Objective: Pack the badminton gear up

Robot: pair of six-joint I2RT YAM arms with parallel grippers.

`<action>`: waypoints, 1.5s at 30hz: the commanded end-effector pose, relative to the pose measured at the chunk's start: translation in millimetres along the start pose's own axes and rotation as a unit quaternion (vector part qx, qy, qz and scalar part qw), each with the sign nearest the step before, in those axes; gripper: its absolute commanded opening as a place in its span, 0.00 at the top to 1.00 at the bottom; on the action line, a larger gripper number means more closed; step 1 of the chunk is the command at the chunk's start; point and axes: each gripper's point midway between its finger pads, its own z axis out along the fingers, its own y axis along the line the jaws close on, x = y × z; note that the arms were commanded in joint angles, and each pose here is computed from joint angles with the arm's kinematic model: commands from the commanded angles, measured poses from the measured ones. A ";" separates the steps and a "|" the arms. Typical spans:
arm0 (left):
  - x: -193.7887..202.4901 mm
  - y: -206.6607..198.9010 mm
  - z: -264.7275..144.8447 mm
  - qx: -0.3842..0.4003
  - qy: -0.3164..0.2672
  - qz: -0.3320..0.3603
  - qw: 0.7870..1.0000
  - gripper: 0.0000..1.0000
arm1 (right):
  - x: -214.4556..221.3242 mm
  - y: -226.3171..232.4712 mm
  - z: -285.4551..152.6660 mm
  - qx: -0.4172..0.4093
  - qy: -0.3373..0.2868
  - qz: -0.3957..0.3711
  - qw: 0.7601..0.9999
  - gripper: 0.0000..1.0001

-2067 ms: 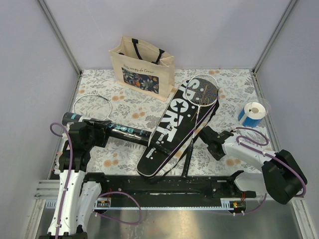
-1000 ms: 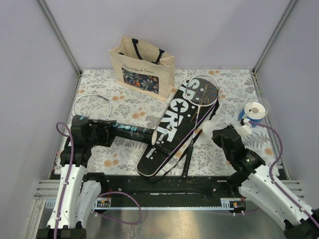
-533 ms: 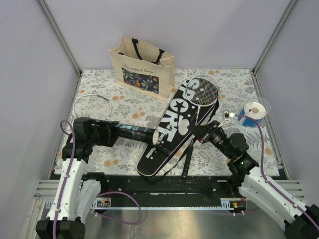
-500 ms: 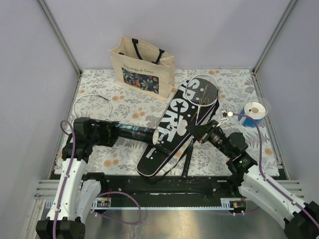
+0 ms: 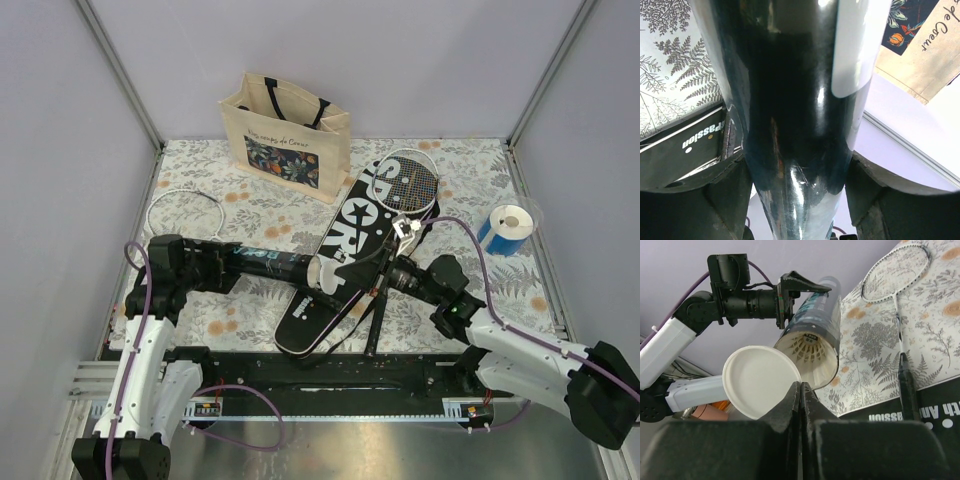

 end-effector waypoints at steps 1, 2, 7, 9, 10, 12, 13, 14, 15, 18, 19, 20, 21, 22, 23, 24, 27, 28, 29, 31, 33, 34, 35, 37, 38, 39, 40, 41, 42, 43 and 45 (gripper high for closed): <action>8.6 -21.7 -5.4 0.043 0.022 0.000 0.999 0.84 | -26.5 20.4 18.2 -0.023 -0.044 -0.045 0.998 1.00; 7.5 -21.2 -4.7 0.042 0.020 -0.003 0.999 0.84 | -25.6 17.7 21.8 -0.015 -0.043 -0.049 0.998 1.00; 10.2 -20.1 -4.6 0.043 0.029 -0.011 0.999 0.84 | -25.8 9.7 33.8 0.002 -0.049 -0.060 0.997 1.00; 11.5 -18.9 -4.2 0.043 0.034 -0.015 0.998 0.84 | -25.3 4.7 36.3 0.012 -0.051 -0.067 0.996 1.00; 12.3 -18.6 -4.4 0.043 0.036 -0.016 0.998 0.84 | -25.3 3.2 36.6 0.015 -0.053 -0.071 0.996 1.00; 12.7 -17.9 -3.9 0.041 0.037 -0.017 0.998 0.84 | -24.8 -0.5 38.5 0.022 -0.055 -0.077 0.995 1.00; 12.5 -17.4 -3.7 0.041 0.038 -0.018 0.998 0.84 | -25.8 -1.1 39.7 0.024 -0.057 -0.080 0.995 1.00; 13.1 -16.4 -2.8 0.039 0.041 -0.021 0.998 0.84 | -24.9 -3.7 41.1 0.029 -0.057 -0.083 0.995 1.00; 14.5 -17.1 -2.8 0.040 0.045 -0.023 0.998 0.84 | -25.8 -6.3 42.5 0.034 -0.060 -0.086 0.994 1.00; 17.1 -18.2 -3.1 0.042 0.054 -0.023 0.997 0.84 | -28.3 -9.8 44.6 0.042 -0.067 -0.087 0.993 1.00; 16.9 -17.9 -2.6 0.041 0.053 -0.022 0.998 0.84 | -29.4 -10.4 45.3 0.044 -0.070 -0.086 0.993 1.00; 17.1 -17.4 -2.4 0.040 0.054 -0.023 0.997 0.84 | -30.2 -11.3 45.9 0.047 -0.073 -0.087 0.992 1.00; 16.6 -17.4 -2.2 0.040 0.052 -0.024 0.998 0.84 | -31.7 -11.8 46.2 0.050 -0.077 -0.086 0.992 1.00; 16.7 -18.0 -2.1 0.041 0.053 -0.024 0.997 0.84 | -33.0 -11.8 47.4 0.052 -0.078 -0.088 0.992 1.00; 15.8 -18.4 -1.9 0.042 0.051 -0.024 0.998 0.84 | -31.9 -12.9 48.2 0.055 -0.077 -0.090 0.991 1.00; 15.8 -17.5 -1.1 0.040 0.052 -0.025 0.998 0.84 | -34.1 -10.9 49.5 0.053 -0.079 -0.091 0.991 1.00; 15.3 -16.1 0.7 0.037 0.052 -0.028 0.998 0.84 | -32.2 -10.5 53.0 0.054 -0.077 -0.090 0.991 1.00; 15.5 -15.2 1.3 0.036 0.052 -0.028 0.998 0.84 | -30.7 -11.2 54.1 0.055 -0.075 -0.088 0.992 1.00; 15.3 -15.8 1.8 0.037 0.052 -0.028 0.998 0.84 | -29.6 -11.6 55.0 0.056 -0.074 -0.087 0.992 1.00; 13.5 -15.3 3.3 0.036 0.048 -0.029 0.998 0.84 | -27.8 -11.1 56.7 0.057 -0.072 -0.084 0.992 1.00; 12.0 -13.6 5.1 0.032 0.045 -0.031 0.998 0.85 | -25.6 -12.3 58.0 0.061 -0.069 -0.080 0.993 0.99; 12.5 -13.4 5.3 0.031 0.046 -0.031 0.998 0.85 | -25.3 -13.9 58.3 0.064 -0.067 -0.078 0.993 0.96; 12.0 -14.0 5.6 0.032 0.045 -0.031 0.998 0.85 | -24.9 -13.9 57.9 0.066 -0.067 -0.076 0.993 0.93; 11.6 -13.0 7.1 0.030 0.045 -0.033 0.998 0.85 | -24.6 -16.3 56.9 0.072 -0.067 -0.071 0.993 0.82; 11.7 -13.2 6.8 0.030 0.045 -0.033 0.998 0.85 | -24.3 -16.1 56.2 0.072 -0.067 -0.067 0.993 0.77; 11.4 -13.5 6.5 0.031 0.045 -0.033 0.998 0.85 | -24.6 -15.4 56.1 0.071 -0.068 -0.065 0.993 0.71; 11.2 -13.2 7.0 0.030 0.045 -0.034 0.998 0.85 | -23.6 -14.7 55.2 0.070 -0.066 -0.063 0.993 0.67; 11.1 -12.4 7.4 0.029 0.045 -0.036 0.998 0.85 | -23.1 -13.9 54.1 0.069 -0.065 -0.062 0.994 0.65; 12.1 -12.8 6.9 0.030 0.047 -0.035 0.998 0.85 | -23.0 -13.4 53.5 0.069 -0.064 -0.061 0.994 0.63; 12.1 -12.5 6.9 0.029 0.047 -0.036 0.998 0.85 | -21.6 -13.8 52.2 0.070 -0.061 -0.060 0.994 0.62; 12.4 -12.1 6.8 0.029 0.048 -0.037 0.998 0.85 | -20.9 -11.7 50.2 0.066 -0.060 -0.059 0.994 0.62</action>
